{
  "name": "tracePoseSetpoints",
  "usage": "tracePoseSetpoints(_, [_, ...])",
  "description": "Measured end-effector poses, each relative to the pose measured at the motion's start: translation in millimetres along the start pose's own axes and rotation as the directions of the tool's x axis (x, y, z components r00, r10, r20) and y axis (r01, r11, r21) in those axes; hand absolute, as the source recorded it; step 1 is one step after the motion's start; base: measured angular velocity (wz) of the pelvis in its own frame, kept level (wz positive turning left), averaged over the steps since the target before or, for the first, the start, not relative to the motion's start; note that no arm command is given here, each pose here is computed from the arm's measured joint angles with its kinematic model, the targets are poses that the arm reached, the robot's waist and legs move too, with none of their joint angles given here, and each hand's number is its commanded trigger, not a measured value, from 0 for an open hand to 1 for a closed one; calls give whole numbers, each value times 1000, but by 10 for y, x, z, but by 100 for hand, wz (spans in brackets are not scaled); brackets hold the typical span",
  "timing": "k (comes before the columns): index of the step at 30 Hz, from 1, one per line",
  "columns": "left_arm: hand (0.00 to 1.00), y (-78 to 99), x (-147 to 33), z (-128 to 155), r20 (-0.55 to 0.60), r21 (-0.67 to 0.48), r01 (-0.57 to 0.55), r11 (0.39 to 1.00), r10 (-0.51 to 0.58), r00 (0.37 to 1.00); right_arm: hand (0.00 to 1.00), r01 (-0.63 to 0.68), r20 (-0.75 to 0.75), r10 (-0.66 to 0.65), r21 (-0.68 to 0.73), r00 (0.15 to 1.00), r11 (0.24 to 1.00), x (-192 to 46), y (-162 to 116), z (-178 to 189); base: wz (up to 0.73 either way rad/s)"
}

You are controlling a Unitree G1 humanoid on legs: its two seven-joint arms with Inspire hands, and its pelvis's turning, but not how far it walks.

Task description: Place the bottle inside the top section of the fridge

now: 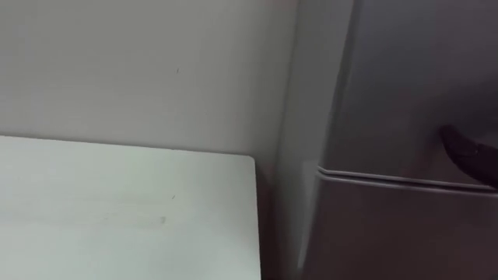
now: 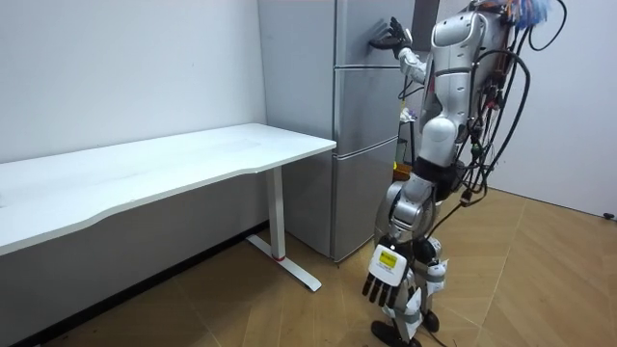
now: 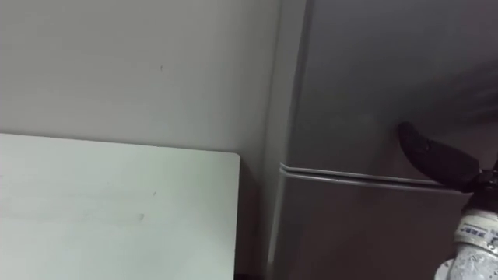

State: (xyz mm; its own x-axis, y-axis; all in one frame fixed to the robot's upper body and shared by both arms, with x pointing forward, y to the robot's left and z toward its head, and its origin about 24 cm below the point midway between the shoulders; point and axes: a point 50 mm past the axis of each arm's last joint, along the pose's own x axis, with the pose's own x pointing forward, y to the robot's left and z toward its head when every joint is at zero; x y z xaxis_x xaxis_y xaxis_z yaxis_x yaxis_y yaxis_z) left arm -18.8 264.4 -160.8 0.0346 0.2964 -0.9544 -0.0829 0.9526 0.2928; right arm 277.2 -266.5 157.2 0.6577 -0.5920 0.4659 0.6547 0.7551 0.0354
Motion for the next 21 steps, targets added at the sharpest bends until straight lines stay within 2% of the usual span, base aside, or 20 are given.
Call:
tracePoseSetpoints(8, [0, 60, -16, -46, 6, -1, -20, 1000, 20, 1000, 0, 32, -41, -27, 120, 999, 992, 45, -62, 55, 2])
tracePoseSetpoints(21, [0, 43, -28, -21, 32, -2, -20, 1000, 20, 999, 0, -10, -27, 14, 119, 1000, 993, 92, -95, 47, 3])
